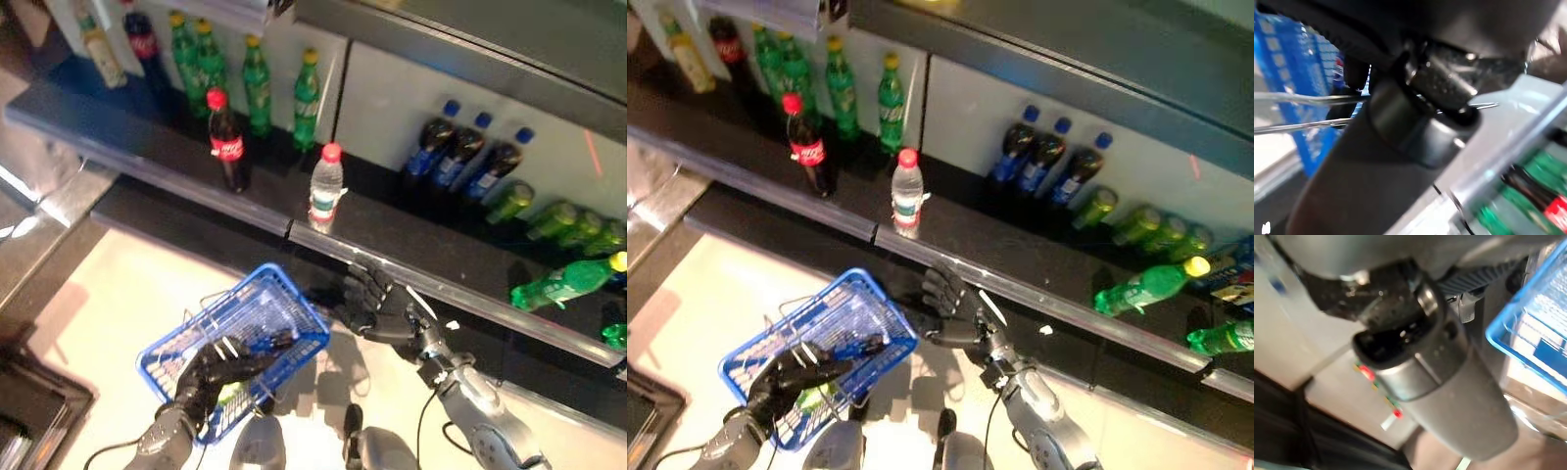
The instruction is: Pick up the drink and place into the basket.
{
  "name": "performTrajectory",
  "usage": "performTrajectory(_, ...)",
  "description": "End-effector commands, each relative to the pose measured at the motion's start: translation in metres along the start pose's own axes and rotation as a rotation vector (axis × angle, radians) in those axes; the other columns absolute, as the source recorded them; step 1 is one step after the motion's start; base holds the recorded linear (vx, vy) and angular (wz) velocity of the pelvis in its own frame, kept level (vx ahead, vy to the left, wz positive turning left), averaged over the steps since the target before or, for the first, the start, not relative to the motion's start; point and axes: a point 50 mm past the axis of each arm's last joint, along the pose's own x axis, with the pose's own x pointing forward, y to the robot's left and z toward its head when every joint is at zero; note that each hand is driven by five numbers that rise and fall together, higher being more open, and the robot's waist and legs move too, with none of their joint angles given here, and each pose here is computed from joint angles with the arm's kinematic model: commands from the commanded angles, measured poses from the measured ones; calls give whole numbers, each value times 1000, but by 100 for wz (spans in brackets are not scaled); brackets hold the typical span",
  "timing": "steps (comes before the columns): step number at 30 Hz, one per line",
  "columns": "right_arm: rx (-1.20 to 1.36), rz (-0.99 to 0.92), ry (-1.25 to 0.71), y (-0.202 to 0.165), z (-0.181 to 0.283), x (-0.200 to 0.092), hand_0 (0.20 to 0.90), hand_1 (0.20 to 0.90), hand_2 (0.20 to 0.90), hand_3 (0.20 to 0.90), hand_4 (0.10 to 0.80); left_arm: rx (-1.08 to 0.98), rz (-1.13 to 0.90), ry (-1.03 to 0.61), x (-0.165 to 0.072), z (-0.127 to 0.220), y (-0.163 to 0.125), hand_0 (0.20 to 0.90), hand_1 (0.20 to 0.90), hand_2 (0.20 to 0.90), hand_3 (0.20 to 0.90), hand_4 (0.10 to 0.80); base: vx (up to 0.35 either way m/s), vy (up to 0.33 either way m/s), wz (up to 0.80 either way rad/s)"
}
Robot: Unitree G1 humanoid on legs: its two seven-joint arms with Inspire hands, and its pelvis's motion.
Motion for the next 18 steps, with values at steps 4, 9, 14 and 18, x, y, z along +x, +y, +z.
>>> performTrajectory(4,90,-155,25,-33,-23,-24,900,900,900,900,800,-8,47,-328,2,38,-2,300,300,300,200,100,-25,43,-32)
performTrajectory(9,80,-425,274,-61,-82,-41,900,900,900,900,800,-13,223,-137,12,-8,9,300,300,300,200,100,-7,63,-24)
performTrajectory(14,13,-624,498,-80,-128,-61,900,900,900,900,800,-12,333,46,12,-48,17,300,300,300,200,100,-4,77,-24)
performTrajectory(18,-12,-775,653,-94,-152,-88,900,900,900,900,800,-21,425,184,4,-74,29,300,300,300,200,100,2,96,-21)
